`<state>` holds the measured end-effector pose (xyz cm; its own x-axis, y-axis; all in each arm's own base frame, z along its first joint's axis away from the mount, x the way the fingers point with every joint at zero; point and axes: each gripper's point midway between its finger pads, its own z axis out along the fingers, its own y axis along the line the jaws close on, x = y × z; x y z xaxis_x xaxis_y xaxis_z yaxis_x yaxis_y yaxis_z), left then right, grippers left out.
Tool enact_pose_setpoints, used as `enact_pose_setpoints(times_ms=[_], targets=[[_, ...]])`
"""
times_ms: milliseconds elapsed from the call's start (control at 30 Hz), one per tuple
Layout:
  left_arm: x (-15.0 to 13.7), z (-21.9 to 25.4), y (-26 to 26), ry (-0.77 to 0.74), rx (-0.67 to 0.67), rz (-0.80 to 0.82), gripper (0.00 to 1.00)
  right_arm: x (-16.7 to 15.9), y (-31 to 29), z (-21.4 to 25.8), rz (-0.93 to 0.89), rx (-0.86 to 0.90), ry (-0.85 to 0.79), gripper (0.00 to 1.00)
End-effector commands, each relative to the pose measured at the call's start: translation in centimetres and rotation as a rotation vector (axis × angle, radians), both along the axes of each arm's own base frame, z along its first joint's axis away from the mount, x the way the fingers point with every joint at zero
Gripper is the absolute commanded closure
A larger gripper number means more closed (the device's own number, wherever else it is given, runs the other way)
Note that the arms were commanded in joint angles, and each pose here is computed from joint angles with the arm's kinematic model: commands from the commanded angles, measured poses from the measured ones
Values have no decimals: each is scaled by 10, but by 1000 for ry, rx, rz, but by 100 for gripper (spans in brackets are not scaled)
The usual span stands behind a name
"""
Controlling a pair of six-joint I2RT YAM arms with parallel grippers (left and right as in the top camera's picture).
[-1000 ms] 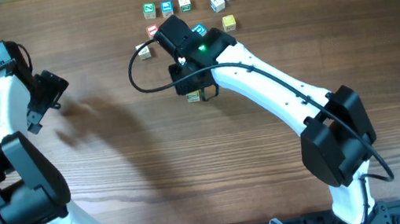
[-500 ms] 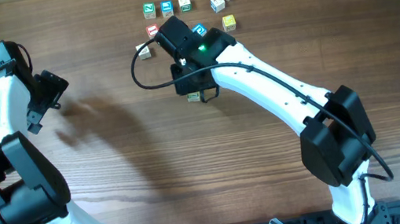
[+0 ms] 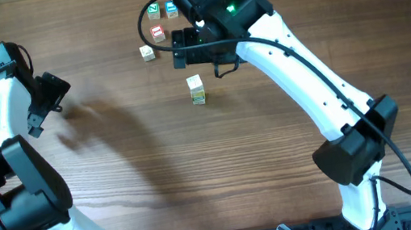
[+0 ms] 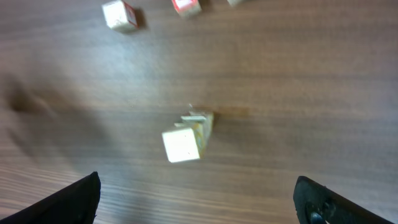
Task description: Form a tower
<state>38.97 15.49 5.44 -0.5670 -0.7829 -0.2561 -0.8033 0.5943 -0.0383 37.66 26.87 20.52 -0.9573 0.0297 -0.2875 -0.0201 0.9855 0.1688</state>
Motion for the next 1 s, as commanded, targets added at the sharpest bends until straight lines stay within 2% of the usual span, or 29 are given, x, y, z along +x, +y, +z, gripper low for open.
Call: enact_pose_setpoints(times_ms=[0,100,267,333,400,567,733,833,967], targets=[[4,12,4,-28,19,7,0,-9,4,-24,-7,-28,79,0],[3,12,4,-28,19,8,0,-12,10,-55,5,-70,134,0],[4,12,4,-28,19,7,0,-4,38,-97,41,-43,161,0],[4,12,4,-28,19,7,0,-6,36,-111,39,-68,191,8],[4,12,4,-28,19,7,0,-7,37,-123,39,-83,210,9],[4,12,4,-28,19,7,0,-9,36,-142,36,-107,243,21],[4,12,4,-28,19,7,0,-13,35,-158,37,-165,252,24],[4,12,4,-28,19,7,0,-8,22,-158,-45,-223,224,27],[3,12,4,-28,19,8,0,-8,22,-162,-52,-231,227,28]])
